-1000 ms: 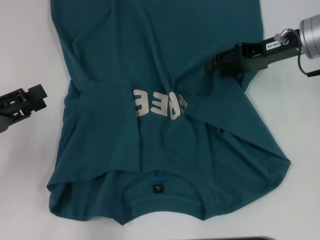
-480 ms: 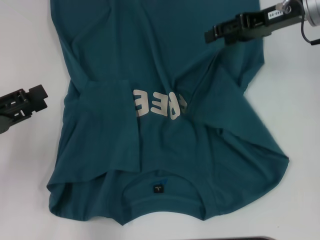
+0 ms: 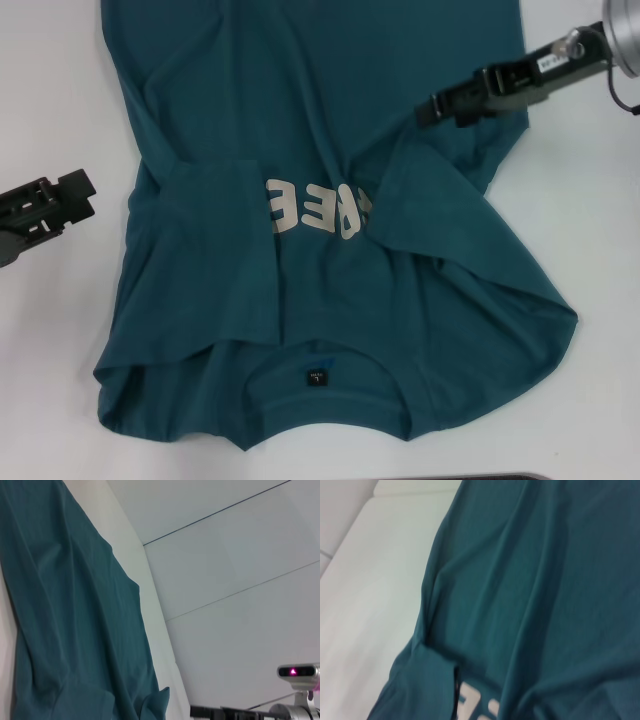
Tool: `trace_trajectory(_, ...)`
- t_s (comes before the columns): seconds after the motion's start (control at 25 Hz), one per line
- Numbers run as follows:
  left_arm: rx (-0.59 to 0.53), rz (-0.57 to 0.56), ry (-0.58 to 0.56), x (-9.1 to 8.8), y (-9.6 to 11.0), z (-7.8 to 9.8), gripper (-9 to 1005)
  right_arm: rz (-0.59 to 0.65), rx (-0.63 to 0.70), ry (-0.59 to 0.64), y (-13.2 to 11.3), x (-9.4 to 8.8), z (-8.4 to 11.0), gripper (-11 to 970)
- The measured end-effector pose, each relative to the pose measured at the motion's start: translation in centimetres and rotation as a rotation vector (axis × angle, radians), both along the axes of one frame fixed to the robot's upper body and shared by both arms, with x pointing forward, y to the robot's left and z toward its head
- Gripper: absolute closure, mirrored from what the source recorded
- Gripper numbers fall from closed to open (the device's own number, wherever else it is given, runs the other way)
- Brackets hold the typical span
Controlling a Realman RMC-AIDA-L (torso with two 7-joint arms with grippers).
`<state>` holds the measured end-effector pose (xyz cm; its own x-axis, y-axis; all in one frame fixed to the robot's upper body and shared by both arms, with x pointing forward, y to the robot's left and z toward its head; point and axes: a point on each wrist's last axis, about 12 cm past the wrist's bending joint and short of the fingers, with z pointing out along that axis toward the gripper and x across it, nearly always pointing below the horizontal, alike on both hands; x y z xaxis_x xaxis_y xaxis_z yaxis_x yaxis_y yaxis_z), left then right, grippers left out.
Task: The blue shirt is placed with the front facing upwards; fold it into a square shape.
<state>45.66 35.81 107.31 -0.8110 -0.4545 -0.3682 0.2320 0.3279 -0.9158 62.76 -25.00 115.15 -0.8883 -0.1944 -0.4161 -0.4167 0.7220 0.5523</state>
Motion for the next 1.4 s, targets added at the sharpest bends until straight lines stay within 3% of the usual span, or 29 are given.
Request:
trace_trajectory(0.36, 0.002, 0.004, 0.002, 0.0, 0.0, -0.1, 406, -0.070, -0.025, 0.019, -2.4, -0.6, -0.8, 153)
trace_trajectory(0.68, 0.005, 0.008, 0.006, -0.1, 0.1, -0.2, 406, -0.144, -0.012, -0.002, -0.7, -0.7, -3.5, 154)
trace_trajectory(0.92, 0.006, 0.016, 0.011, -0.4, 0.3, -0.3, 406, -0.185, -0.027, -0.041, 0.4, -0.2, -4.5, 154)
trace_trajectory(1.4, 0.004, 0.016, 0.008, -0.3, 0.2, -0.2, 405, -0.202, -0.015, -0.078, -0.4, 0.4, -3.3, 155)
